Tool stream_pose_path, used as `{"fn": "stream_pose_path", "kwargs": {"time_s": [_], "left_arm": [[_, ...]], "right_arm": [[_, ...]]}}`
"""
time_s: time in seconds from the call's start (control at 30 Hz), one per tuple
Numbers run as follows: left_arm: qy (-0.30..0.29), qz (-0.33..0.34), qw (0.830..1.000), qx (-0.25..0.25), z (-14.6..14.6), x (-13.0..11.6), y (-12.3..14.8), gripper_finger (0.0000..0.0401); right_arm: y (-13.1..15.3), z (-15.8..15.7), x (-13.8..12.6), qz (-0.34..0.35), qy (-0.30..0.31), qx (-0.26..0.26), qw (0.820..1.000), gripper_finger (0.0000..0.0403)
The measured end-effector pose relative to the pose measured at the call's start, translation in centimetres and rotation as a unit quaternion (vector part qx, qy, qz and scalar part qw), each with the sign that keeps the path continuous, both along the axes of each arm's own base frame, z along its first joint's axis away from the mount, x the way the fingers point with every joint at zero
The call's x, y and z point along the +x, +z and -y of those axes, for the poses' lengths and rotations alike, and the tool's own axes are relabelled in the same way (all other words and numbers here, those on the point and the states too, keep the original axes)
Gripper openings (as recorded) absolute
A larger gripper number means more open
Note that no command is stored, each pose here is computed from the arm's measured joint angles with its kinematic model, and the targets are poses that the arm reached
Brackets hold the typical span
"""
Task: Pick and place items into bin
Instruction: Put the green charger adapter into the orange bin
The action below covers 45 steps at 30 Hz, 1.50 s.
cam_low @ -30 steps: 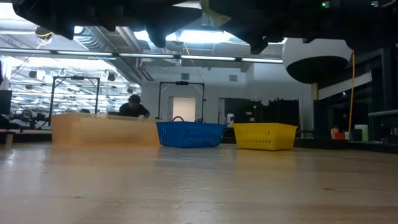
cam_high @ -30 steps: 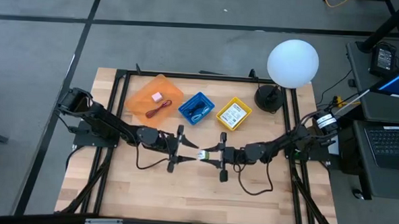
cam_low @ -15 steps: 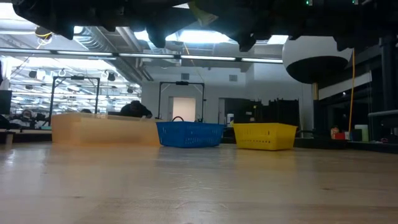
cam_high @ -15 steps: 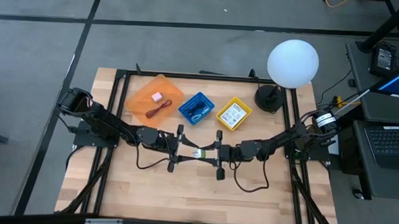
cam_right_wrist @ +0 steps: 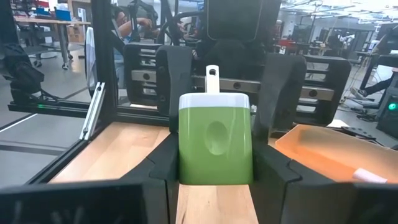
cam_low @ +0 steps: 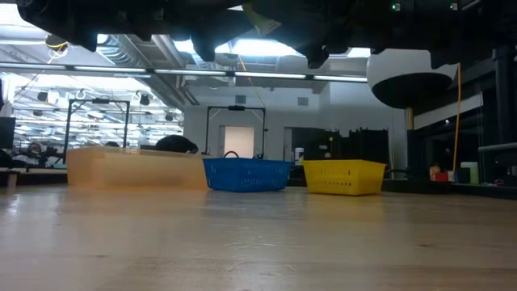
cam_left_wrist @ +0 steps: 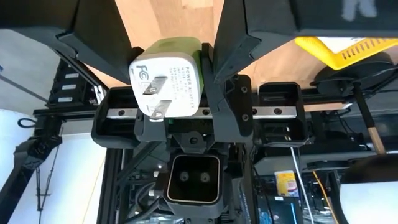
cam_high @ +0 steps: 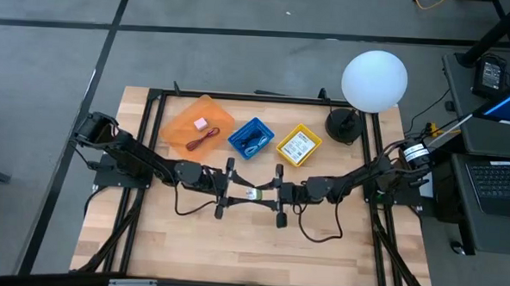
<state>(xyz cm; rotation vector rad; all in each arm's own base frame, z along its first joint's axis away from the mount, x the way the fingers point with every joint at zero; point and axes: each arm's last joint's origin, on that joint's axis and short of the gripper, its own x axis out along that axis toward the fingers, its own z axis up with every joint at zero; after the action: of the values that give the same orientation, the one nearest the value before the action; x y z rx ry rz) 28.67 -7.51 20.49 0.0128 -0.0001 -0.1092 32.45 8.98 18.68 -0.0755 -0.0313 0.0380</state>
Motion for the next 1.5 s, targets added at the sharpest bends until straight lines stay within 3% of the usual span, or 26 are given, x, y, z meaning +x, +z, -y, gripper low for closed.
{"fn": "stream_pose_path", "kwargs": {"time_s": [0.63, 1.2, 1.5], "left_arm": [[-0.016, 0.006, 0.999, 0.028, 0.11, -0.04, 0.11, 0.0143], [-0.024, 0.006, 0.999, 0.037, 0.15, -0.06, 0.13, 0.0143], [-0.037, 0.007, 0.999, 0.039, 0.15, -0.34, 0.66, 0.0143]], "right_arm": [[0.27, 0.17, 0.25, 0.005, -0.005, -0.002, 1.0, 0.0124], [0.29, 0.14, 0.29, 0.004, 0.0, -0.013, 1.0, 0.0129], [0.43, 0.08, 0.38, 0.006, 0.006, -0.012, 1.0, 0.0168]]}}
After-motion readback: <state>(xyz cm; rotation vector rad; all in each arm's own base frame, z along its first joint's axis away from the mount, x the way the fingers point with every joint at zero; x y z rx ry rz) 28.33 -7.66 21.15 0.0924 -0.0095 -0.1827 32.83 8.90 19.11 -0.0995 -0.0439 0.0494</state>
